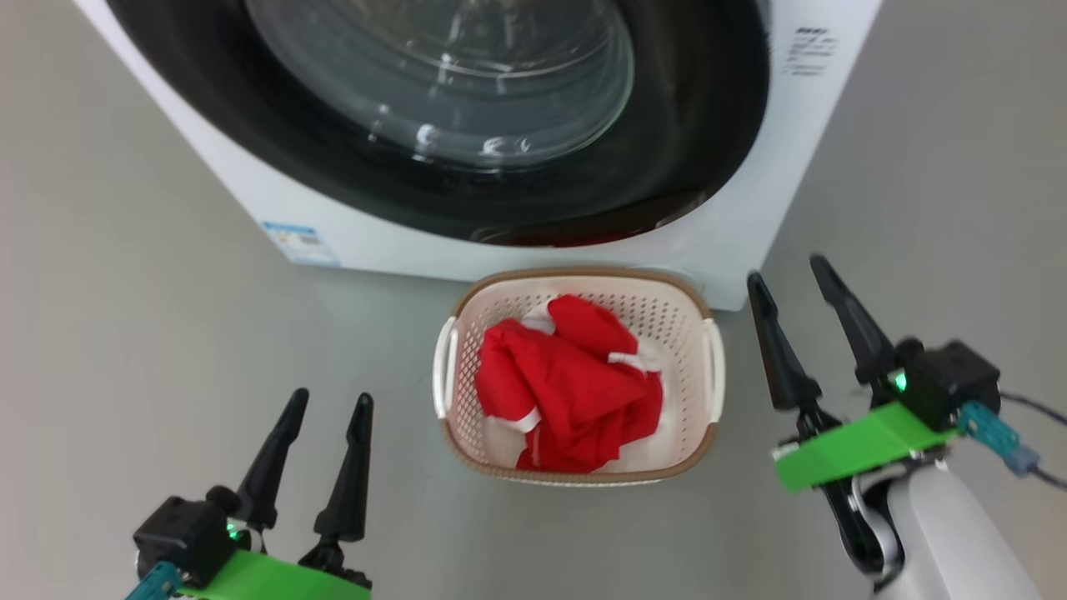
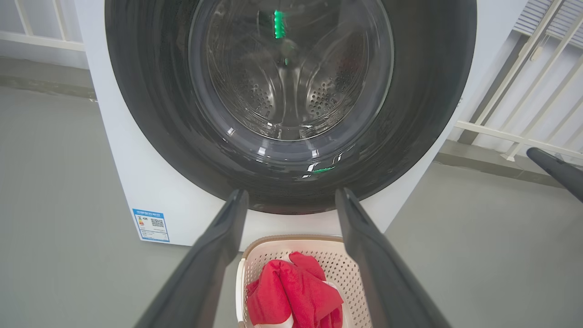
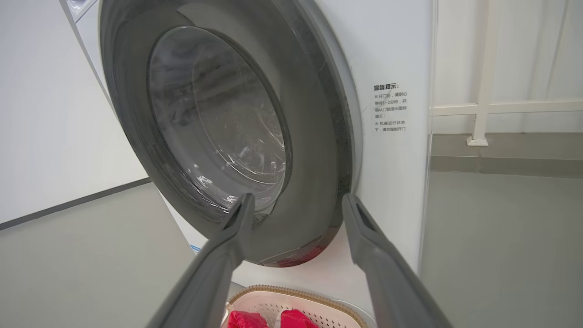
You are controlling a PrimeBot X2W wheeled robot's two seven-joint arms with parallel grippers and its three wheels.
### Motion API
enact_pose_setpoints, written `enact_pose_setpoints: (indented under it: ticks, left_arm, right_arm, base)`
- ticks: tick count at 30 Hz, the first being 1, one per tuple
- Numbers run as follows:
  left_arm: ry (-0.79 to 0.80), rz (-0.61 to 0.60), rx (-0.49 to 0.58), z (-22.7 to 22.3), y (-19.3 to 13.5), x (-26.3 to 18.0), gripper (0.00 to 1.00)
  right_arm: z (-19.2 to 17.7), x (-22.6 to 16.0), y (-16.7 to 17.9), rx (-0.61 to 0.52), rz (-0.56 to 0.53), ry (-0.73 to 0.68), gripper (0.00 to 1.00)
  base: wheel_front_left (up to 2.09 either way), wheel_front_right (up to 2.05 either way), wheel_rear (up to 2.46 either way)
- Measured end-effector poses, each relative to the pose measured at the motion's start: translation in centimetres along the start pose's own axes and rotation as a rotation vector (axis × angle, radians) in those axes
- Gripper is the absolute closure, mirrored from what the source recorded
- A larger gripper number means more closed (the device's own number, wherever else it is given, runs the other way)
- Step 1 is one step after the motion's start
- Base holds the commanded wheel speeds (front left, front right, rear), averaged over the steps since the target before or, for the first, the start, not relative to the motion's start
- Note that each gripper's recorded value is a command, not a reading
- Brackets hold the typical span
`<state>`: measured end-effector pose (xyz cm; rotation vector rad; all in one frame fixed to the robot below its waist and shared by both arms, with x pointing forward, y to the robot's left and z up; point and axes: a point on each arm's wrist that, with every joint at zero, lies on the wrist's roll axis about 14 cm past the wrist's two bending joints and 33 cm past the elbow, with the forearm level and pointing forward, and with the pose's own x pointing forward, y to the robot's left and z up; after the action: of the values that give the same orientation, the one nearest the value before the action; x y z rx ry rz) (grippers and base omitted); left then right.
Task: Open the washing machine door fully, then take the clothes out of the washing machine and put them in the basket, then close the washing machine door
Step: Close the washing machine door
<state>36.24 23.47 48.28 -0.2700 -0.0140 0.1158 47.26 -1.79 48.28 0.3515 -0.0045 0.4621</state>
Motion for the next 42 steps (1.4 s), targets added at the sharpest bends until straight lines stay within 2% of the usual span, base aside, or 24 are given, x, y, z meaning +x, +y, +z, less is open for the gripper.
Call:
enact_pose_setpoints:
  ticks: [11, 21, 42]
  left_arm:
    - [-0.003, -0.049, 0.009, 0.3, -0.7, -0.8, 0.0]
    - [-0.008, -0.083, 0.026, 0.5, -1.2, -1.4, 0.0]
    - [-0.008, -0.116, 0.059, 0.5, -1.7, -2.3, 0.0]
  right_arm:
    - [0.4, -6.5, -3.7, -0.02, -0.161, 0.019, 0.0]
    - [0.6, -11.4, -5.7, -0.033, -0.269, 0.034, 0.0]
    - [1.1, -18.1, -7.9, -0.033, -0.422, 0.028, 0.0]
  base:
    - [0.0, 0.0, 0.0]
    - [0.0, 0.0, 0.0]
    - [0.0, 0.0, 0.0]
